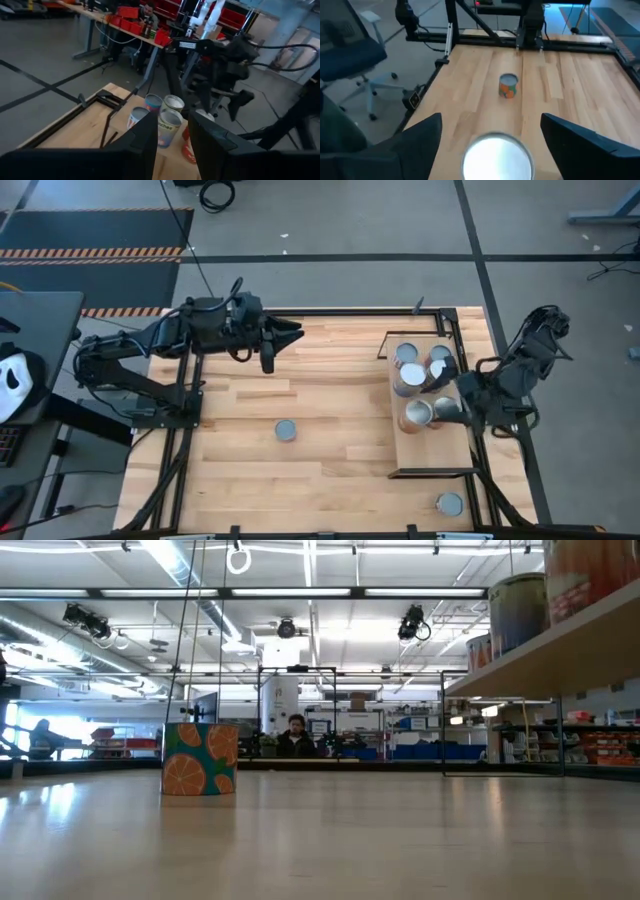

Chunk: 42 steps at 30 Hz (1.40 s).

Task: Pick and place cans onto a shelf
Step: Adjust the canned goods on the shelf

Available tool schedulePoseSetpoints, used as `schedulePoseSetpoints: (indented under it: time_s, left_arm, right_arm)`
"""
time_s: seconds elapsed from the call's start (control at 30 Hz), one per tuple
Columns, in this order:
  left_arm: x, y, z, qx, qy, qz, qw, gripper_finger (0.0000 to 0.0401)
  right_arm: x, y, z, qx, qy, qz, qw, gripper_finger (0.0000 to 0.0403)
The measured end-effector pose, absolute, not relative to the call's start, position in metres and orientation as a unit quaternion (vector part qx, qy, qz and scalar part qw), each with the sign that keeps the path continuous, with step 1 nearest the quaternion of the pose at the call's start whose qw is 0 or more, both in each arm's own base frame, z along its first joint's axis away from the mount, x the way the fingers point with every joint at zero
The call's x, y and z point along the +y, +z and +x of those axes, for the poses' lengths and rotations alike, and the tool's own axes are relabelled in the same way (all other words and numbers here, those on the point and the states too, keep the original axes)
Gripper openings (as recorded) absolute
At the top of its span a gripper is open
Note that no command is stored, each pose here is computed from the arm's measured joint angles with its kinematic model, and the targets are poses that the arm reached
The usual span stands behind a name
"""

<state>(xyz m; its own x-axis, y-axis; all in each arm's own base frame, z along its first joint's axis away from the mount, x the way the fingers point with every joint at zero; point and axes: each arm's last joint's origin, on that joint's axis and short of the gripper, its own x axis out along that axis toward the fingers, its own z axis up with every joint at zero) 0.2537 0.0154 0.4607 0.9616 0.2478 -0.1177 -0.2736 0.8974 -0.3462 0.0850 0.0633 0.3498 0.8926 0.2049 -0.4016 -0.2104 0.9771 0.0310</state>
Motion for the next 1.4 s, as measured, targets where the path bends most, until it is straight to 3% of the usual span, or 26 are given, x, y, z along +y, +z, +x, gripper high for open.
schedulePoseSetpoints:
  time_s: [0.17, 0.5, 0.57, 0.73, 1.07, 1.4]
  left_arm:
    - [0.017, 0.461, 0.253, 0.031, 0.158, -0.180, 0.970, 0.0117]
    - [0.017, 0.460, 0.253, 0.035, 0.159, -0.157, 0.974, 0.0117]
    - [0.017, 0.460, 0.253, 0.036, 0.159, -0.150, 0.975, 0.0117]
    - [0.017, 0.461, 0.253, 0.038, 0.158, -0.139, 0.977, 0.0117]
    - [0.017, 0.461, 0.253, 0.039, 0.158, -0.128, 0.978, 0.0117]
    - [0.017, 0.461, 0.253, 0.038, 0.158, -0.129, 0.978, 0.0117]
  right_arm:
    - [0.074, 0.348, 0.099, 0.245, 0.106, -0.042, 0.963, 0.0275]
    - [0.067, 0.376, 0.089, 0.421, 0.116, 0.056, 0.898, 0.0037]
    - [0.063, 0.375, 0.084, 0.454, 0.107, 0.068, 0.882, 0.0010]
    - [0.058, 0.361, 0.077, 0.516, 0.054, 0.071, 0.852, 0.0017]
    - [0.059, 0.354, 0.072, 0.557, 0.067, 0.125, 0.818, 0.0008]
    - [0.054, 0.356, 0.067, 0.562, 0.045, 0.132, 0.815, 0.0005]
